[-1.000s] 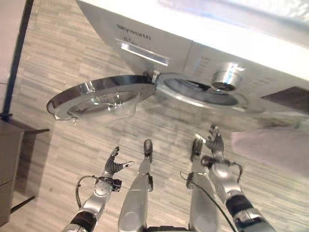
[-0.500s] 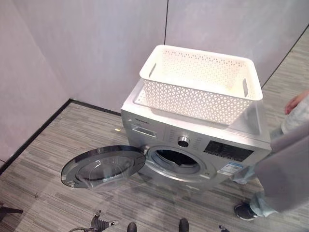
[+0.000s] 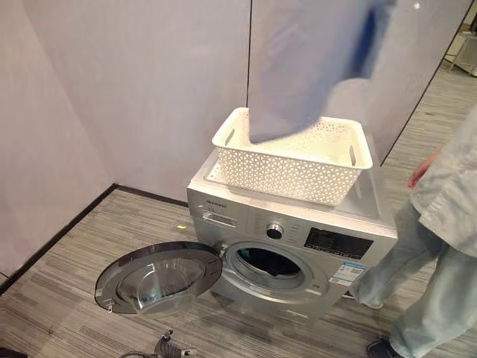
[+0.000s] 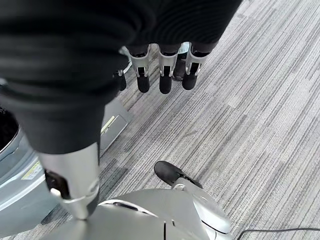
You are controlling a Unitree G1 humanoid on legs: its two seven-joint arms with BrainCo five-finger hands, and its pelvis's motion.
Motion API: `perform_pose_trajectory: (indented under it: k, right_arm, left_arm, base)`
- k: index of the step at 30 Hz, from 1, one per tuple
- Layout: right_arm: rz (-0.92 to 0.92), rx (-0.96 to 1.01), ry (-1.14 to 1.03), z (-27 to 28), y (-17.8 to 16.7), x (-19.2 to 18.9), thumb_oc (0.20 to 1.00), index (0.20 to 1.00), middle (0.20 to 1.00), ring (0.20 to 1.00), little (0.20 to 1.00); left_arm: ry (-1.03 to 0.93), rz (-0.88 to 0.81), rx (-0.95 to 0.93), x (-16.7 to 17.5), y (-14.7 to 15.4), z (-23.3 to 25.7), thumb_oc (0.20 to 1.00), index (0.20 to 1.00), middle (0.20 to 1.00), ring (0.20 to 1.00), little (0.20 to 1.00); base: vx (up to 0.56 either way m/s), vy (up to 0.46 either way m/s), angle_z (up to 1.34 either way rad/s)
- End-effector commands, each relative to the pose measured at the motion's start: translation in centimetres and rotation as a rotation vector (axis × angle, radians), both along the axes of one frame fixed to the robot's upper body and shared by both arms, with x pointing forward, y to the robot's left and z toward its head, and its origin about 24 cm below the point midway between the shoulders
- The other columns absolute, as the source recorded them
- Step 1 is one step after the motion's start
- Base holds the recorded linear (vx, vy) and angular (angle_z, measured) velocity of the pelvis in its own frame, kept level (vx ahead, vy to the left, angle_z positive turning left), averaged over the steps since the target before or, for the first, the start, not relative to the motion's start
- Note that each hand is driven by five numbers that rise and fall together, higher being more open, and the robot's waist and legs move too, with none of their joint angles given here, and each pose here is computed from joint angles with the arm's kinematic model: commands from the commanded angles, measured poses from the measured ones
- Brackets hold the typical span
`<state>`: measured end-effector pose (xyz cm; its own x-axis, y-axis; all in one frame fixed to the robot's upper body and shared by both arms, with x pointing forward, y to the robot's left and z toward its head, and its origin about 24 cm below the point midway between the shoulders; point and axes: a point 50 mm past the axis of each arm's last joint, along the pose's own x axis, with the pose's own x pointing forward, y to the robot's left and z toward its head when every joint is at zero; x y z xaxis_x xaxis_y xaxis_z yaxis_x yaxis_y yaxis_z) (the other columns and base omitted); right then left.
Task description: Grab the laundry basket,head to the washer,open it,put in the laundry and shut it.
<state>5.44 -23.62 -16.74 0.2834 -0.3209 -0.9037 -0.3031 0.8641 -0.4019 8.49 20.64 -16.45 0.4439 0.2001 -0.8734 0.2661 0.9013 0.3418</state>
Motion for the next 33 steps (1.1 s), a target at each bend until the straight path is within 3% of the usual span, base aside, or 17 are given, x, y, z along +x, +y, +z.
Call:
perform_pose_trajectory:
  k: [1,33]
  right_arm:
    - [0.024,-0.024,0.001,0.4,-0.9,1.5,1.000,1.000,1.000,1.000,1.000]
    - [-0.002,-0.011,0.010,0.3,-0.9,1.2,1.000,1.000,1.000,1.000,1.000]
  left_arm:
    - [-0.016,-0.044,0.006,1.9,-0.2,0.2,1.000,1.000,1.000,1.000,1.000]
    - [0.014,-0.034,0.028,0.9,0.8,0.1,1.000,1.000,1.000,1.000,1.000]
  base:
    - [0.00,0.000,0.00]
    - [0.00,0.000,0.00]
